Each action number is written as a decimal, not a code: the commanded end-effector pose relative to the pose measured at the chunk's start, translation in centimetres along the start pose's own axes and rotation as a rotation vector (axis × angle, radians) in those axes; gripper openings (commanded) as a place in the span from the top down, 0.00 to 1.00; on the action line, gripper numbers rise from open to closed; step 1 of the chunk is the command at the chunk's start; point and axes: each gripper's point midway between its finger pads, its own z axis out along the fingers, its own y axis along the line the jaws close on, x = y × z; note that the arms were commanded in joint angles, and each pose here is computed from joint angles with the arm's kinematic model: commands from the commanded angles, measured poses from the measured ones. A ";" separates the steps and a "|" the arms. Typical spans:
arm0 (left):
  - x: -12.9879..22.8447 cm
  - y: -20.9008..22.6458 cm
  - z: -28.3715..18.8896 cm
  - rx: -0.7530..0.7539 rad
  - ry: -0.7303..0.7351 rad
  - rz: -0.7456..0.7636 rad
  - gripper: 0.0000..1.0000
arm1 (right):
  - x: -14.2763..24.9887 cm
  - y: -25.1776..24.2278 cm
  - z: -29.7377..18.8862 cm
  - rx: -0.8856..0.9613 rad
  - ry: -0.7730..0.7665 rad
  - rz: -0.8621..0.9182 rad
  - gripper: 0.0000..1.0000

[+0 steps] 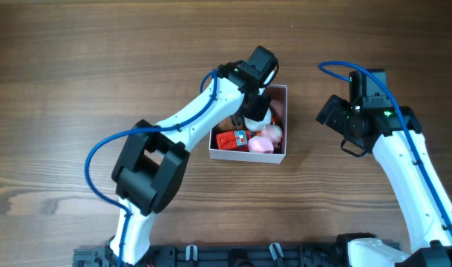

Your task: Pack container

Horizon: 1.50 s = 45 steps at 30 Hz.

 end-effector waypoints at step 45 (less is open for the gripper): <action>9.8 26.4 -27.0 -0.353 -0.255 -0.754 0.00 | 0.5 -3.0 -18.3 -0.291 -0.733 -0.403 0.00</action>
